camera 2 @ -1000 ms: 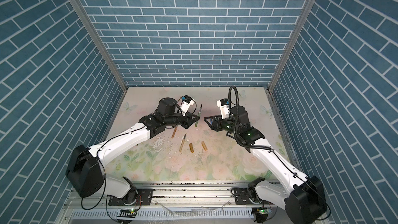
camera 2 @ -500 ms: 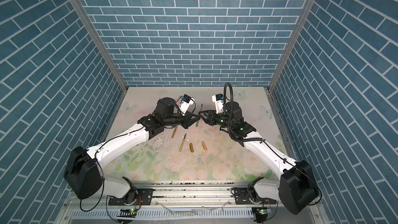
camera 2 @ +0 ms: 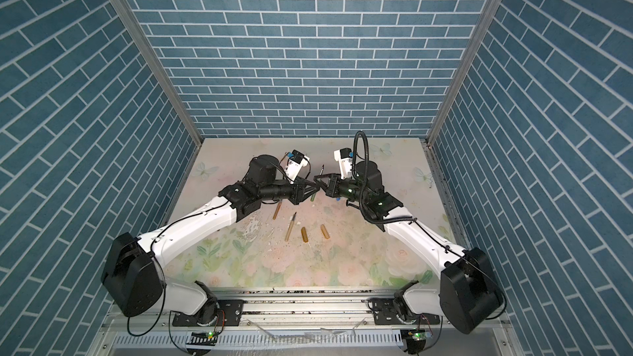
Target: Insert the pens into the pen caps
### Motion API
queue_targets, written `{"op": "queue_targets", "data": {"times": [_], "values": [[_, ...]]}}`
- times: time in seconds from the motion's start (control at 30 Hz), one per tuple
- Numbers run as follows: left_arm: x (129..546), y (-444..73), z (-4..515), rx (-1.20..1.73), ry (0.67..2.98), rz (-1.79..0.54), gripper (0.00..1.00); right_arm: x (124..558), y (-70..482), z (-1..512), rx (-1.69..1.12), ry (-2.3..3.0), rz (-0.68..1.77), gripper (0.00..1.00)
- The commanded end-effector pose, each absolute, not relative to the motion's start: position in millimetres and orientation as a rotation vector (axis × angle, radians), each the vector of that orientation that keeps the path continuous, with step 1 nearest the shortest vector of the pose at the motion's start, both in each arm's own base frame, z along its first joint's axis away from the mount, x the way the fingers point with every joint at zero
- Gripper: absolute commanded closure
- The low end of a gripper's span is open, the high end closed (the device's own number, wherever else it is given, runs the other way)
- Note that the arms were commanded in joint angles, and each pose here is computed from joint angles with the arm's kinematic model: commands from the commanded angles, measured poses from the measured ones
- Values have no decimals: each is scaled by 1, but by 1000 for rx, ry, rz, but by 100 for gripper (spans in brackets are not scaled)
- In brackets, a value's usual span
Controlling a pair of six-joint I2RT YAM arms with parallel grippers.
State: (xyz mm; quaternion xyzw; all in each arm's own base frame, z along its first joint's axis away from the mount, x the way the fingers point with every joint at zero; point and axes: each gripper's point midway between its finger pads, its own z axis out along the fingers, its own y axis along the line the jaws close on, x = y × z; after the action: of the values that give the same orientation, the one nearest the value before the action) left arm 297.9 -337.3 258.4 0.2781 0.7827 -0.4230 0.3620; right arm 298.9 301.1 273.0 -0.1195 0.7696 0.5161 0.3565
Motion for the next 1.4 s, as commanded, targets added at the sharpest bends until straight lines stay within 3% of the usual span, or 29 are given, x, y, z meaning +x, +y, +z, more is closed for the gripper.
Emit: {"op": "queue_targets", "data": {"times": [0.0, 0.17, 0.4, 0.63, 0.7, 0.8, 0.9, 1.07, 1.2, 1.37], "values": [[292, -339, 264, 735, 1991, -1127, 50, 297, 299, 295, -298, 1924, 1349, 96], [292, -343, 258, 740, 2023, -1144, 51, 295, 297, 297, -312, 1929, 1328, 97], [292, -345, 251, 755, 2046, -1153, 75, 293, 298, 297, -319, 1929, 1333, 98], [292, -345, 251, 762, 2047, -1148, 86, 294, 297, 295, -321, 1940, 1324, 97], [292, -345, 251, 760, 2047, -1147, 92, 293, 298, 295, -324, 1942, 1327, 93], [293, -345, 250, 755, 2049, -1140, 99, 291, 298, 299, -333, 1944, 1335, 78], [297, -342, 249, 733, 2044, -1115, 100, 288, 293, 303, -338, 1944, 1307, 65], [305, -337, 251, 689, 2033, -1062, 100, 284, 277, 301, -312, 2002, 1192, 59], [310, -328, 254, 647, 2004, -1008, 100, 279, 255, 282, -288, 2116, 1039, 62], [310, -324, 263, 621, 1947, -1002, 100, 286, 196, 236, -93, 2265, 647, 68]]}}
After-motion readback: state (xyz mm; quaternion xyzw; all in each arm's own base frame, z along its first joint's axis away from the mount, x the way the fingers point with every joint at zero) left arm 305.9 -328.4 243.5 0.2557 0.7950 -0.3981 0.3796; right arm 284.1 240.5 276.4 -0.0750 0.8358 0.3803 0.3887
